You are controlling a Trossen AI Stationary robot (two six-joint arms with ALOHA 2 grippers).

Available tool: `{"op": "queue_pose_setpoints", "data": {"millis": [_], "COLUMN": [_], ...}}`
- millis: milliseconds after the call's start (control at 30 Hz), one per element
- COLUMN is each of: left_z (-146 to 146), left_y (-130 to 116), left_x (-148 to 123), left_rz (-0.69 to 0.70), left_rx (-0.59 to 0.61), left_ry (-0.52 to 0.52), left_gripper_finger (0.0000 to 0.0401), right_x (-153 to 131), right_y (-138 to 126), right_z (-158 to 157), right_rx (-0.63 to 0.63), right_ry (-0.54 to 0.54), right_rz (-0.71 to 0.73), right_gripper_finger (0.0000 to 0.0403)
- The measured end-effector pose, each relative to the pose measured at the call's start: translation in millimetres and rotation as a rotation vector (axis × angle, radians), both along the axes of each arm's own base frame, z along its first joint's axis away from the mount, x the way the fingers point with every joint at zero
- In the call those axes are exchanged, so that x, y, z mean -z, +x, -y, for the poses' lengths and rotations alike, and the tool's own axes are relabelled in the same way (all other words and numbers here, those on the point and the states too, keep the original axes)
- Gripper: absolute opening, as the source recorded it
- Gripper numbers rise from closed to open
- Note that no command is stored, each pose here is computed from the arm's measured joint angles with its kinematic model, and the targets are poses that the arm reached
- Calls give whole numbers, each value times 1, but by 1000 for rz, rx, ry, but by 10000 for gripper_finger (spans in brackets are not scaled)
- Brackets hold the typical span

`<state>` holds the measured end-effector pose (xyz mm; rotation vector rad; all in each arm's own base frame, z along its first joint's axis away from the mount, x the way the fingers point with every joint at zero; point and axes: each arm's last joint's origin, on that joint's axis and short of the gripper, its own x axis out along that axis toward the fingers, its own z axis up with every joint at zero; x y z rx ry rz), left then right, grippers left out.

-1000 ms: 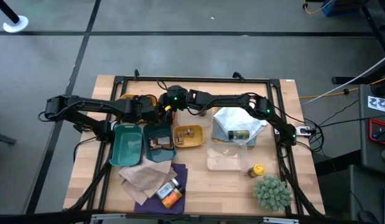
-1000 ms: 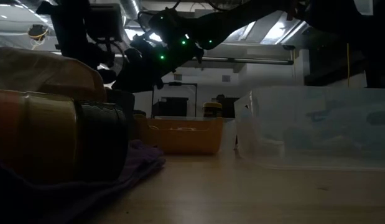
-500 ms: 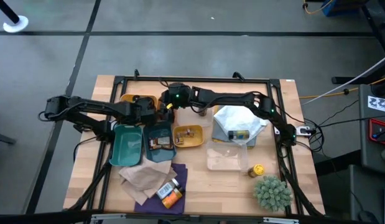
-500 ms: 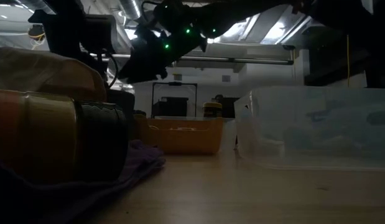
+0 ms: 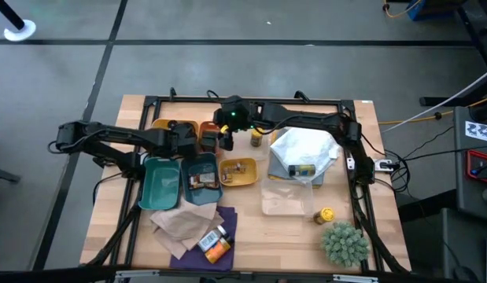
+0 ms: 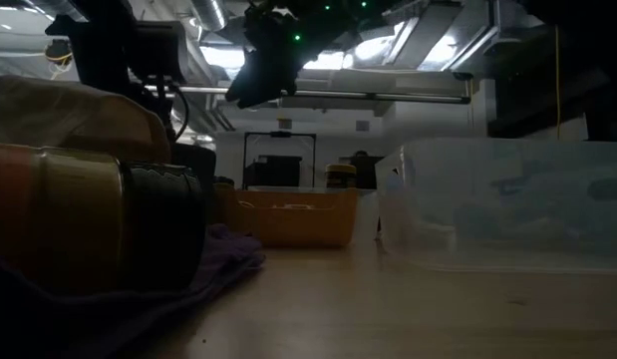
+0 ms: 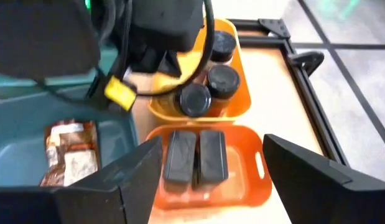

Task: Sort spices by type
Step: Put the yellow spice bottle into the top transparent bin

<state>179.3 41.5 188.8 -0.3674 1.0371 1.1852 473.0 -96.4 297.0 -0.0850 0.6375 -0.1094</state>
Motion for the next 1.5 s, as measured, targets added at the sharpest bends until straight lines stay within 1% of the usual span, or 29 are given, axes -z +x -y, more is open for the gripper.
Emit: {"op": "queue_pose_setpoints", "data": {"millis": [133, 267, 500, 600, 700, 800, 900, 1033, 1100, 1167, 1267, 1400, 1500], "left_z": [1, 2, 4, 5, 6, 9, 14, 25, 31, 37, 45, 55, 63], "left_y": [-6, -15, -28, -31, -33, -31, -27, -21, -19, -18, -17, -10, -1], "left_x": [-9, -19, -41, -50, -58, -64, -69, -72, -73, -73, -72, -70, -70], "left_rz": [47, 90, 279, 346, 394, 439, 494, 585, 613, 629, 640, 645, 671], "left_rx": [-1, -1, 11, 56, 148, 304, 489, 710, 794, 846, 890, 958, 1017], "left_ry": [9, 13, 36, 55, 33, -34, -113, -286, -384, -467, -561, -628, -638], "left_gripper_finger": [4, 4, 4, 4, 4, 4, 4, 4, 4, 4, 4, 4, 4], "right_x": [-3, 0, 4, 4, -2, -12, -22, -32, -32, -30, -28, -25, -25], "right_y": [-7, -11, -15, -19, -26, -33, -39, -45, -46, -47, -49, -53, -58], "right_z": [-1, -1, -2, -3, -4, -10, -20, -46, -63, -81, -114, -158, -190], "right_rx": [2, 23, 24, 23, 22, 14, -4, -64, -111, -171, -273, -382, -438], "right_ry": [8, 1, -18, -13, -8, -7, -10, -13, -6, 9, 30, 22, 28], "right_rz": [-48, -99, -167, -196, -221, -231, -226, -240, -259, -284, -312, -332, -327], "right_gripper_finger": [276, 276, 276, 276, 276, 275, 275, 275, 275, 275, 275, 275, 275]}}
